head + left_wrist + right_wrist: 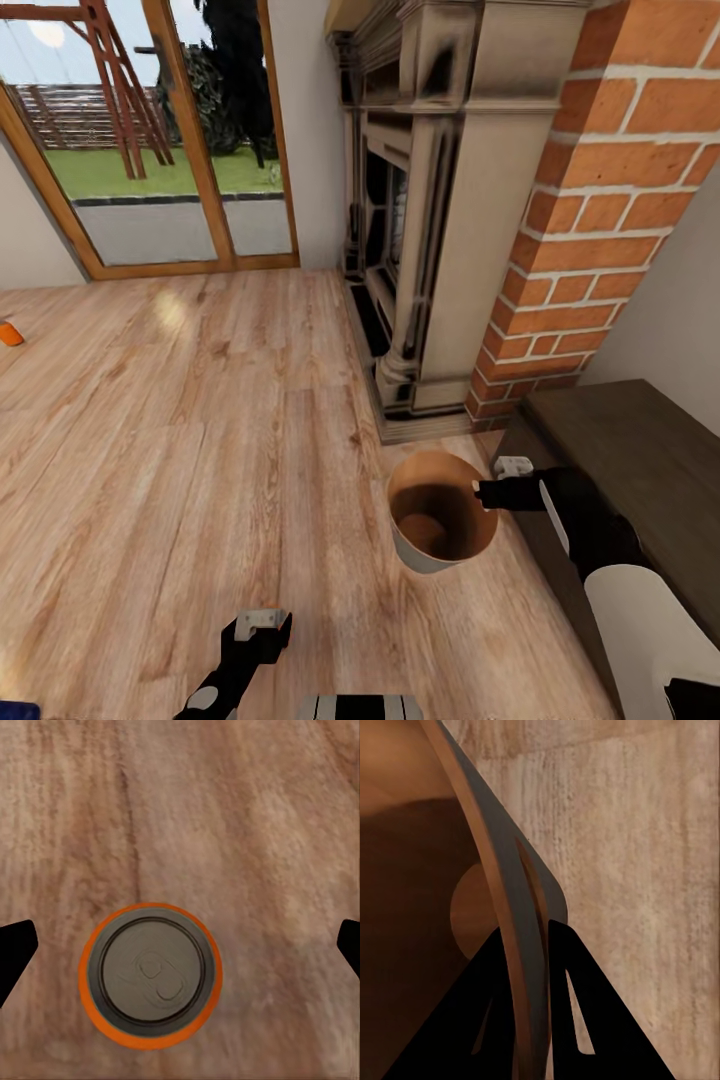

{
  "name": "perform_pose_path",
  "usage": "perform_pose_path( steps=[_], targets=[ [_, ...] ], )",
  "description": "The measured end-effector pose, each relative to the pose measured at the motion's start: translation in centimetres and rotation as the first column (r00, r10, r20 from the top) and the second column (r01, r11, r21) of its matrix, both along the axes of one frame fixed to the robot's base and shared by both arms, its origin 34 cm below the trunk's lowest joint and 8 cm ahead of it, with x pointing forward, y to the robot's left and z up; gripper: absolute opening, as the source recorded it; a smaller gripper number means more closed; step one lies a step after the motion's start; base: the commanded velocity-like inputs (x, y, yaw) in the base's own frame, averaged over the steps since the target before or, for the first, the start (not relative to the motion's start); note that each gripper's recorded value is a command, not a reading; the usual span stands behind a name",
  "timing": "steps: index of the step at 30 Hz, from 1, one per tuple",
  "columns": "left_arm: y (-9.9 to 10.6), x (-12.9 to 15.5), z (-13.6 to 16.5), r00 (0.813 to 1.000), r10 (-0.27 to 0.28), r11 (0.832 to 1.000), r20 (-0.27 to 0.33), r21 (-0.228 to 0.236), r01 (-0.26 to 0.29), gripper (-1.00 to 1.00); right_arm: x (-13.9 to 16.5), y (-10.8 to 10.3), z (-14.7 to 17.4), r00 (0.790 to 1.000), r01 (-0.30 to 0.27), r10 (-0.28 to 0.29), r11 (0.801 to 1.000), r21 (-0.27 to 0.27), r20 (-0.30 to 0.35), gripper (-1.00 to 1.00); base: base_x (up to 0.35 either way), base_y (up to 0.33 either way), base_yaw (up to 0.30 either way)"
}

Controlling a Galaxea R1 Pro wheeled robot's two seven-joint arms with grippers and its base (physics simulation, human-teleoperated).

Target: Put the three can of soda from the living room inside the tash can in the kitchen.

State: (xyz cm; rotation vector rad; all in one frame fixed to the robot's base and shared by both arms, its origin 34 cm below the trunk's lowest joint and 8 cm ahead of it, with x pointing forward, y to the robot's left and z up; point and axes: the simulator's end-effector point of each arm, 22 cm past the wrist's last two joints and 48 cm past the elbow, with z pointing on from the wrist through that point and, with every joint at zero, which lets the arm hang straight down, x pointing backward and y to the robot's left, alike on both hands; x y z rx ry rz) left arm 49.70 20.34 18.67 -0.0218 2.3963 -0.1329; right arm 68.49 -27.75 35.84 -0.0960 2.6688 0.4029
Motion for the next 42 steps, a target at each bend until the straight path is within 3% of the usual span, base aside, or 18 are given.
perform_pose_path(
  steps=[9, 42],
  targets=[
    [0.0, -1.2, -1.6, 0.999, -0.002, 1.000, -0.038, -0.001, 0.002, 1.00, -0.6, -0.1, -2.3, 0.999, -0.001, 0.001, 1.000, -0.003, -0.036, -1.00, 0.000, 0.000, 0.000],
    [0.0, -1.8, -2.4, 0.998, -0.004, 1.000, -0.055, -0.002, 0.003, 1.00, -1.0, -0.1, -3.6, 0.998, -0.001, 0.001, 1.000, -0.006, -0.057, -1.00, 0.050, 0.010, 0.000]
  ],
)
